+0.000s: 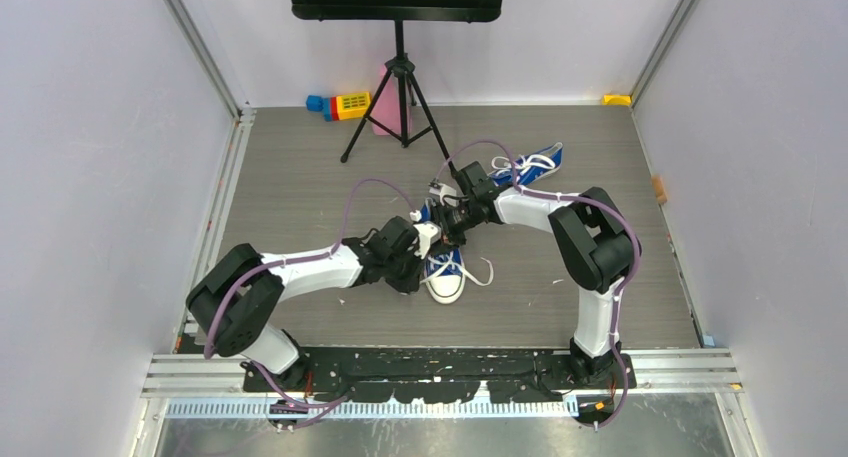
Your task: Tie the shoes
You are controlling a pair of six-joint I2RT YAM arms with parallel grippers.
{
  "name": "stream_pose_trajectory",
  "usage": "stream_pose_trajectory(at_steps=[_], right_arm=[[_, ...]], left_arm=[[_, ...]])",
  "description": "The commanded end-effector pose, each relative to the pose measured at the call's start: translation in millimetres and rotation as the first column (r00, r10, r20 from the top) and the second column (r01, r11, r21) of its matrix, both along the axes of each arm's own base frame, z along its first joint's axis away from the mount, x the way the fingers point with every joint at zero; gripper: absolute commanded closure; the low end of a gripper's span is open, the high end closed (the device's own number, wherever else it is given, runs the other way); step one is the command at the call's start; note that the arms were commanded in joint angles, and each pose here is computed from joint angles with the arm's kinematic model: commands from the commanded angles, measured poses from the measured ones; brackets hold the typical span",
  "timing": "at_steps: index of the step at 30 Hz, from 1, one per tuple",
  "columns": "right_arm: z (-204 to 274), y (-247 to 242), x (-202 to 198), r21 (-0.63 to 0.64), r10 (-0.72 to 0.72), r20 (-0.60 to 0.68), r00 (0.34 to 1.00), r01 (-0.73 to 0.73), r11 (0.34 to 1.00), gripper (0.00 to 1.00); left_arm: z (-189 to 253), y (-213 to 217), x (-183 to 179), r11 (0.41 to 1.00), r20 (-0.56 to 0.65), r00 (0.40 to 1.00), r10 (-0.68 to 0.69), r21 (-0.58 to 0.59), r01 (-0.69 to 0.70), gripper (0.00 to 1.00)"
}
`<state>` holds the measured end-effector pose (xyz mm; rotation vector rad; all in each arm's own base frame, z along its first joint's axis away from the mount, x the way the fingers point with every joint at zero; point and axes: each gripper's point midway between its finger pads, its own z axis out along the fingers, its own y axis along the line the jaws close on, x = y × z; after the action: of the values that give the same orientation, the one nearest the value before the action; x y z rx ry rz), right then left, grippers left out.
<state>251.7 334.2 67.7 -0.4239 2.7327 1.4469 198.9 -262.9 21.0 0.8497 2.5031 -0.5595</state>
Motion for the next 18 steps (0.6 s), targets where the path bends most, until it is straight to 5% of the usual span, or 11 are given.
stream_pose_trajectory(at_steps=[1,11,18], right_arm=[[13,6,5,0.038,0.020,0.018,1.000,-0.021,0.999,0.83],[16,6,7,0.032,0.026,0.031,0.999,-0.027,0.999,0.68],[15,5,6,0.029,0.032,0.027,0.999,-0.033,0.999,0.67]], left_arm=[[18,-4,19,0.996,0.085,0.995,0.050,-0.076,-0.044,1.00],[38,-12,39,0.973,0.028,0.996,0.089,-0.218,-0.080,1.00],[46,-14,51,0.957,0.012,0.993,0.118,-0.267,-0.111,1.00]])
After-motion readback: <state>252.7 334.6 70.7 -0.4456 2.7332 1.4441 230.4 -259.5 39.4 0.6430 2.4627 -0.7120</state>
